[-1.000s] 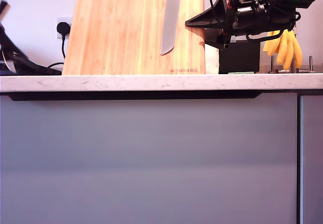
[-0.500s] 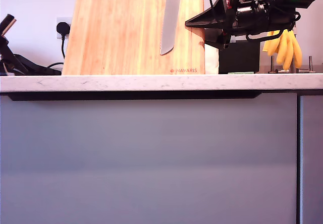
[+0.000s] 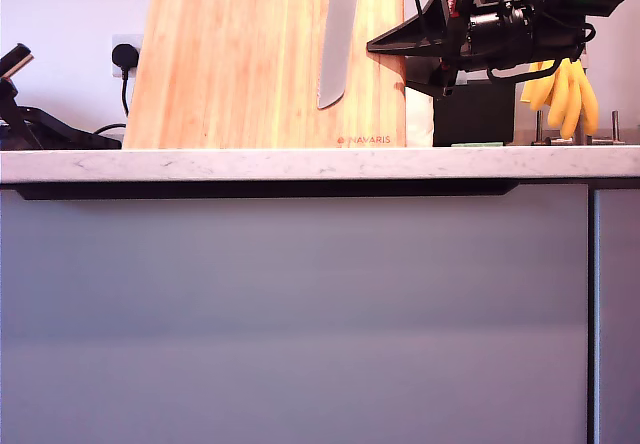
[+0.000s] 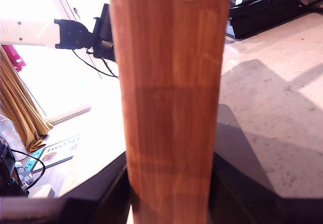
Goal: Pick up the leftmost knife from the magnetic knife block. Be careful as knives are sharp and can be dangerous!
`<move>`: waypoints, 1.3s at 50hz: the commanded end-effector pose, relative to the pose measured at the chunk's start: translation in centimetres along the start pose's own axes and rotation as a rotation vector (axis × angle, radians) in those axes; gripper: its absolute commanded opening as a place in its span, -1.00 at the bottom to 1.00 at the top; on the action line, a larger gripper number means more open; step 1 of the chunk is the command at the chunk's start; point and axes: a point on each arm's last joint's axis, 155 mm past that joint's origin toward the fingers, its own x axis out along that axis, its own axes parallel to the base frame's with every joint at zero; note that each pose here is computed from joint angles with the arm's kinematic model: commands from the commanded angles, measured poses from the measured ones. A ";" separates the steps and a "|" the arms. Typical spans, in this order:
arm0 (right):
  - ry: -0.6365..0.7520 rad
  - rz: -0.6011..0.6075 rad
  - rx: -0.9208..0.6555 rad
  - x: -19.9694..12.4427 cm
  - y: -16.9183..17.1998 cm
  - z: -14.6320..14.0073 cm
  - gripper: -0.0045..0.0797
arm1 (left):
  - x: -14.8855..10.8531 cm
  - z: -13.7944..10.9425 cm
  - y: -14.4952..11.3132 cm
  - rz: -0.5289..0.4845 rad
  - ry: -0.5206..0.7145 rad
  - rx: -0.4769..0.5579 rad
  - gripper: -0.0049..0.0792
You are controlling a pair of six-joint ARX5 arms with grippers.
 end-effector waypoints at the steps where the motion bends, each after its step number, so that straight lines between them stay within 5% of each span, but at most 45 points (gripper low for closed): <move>1: 0.024 0.042 0.031 2.2 1.2 -0.9 -0.92 | 0.8 -1.3 1.4 0.032 0.033 -0.027 -0.23; 20: 0.026 0.050 0.030 2.5 1.4 -1.0 -0.92 | 0.5 -0.5 1.6 0.041 0.009 -0.025 -0.23; 43: 0.027 0.054 0.031 2.6 1.6 -1.0 -0.92 | -3.4 0.4 -2.5 -0.025 -0.037 0.101 -0.26; 57: 0.028 0.054 0.034 2.6 1.6 -1.0 -0.92 | -8.8 1.2 -7.0 -0.071 -0.135 0.282 -0.92; 65: 0.030 0.053 0.041 2.6 1.6 -1.1 -0.92 | -12.4 1.6 -9.8 -0.094 -0.223 0.425 -0.94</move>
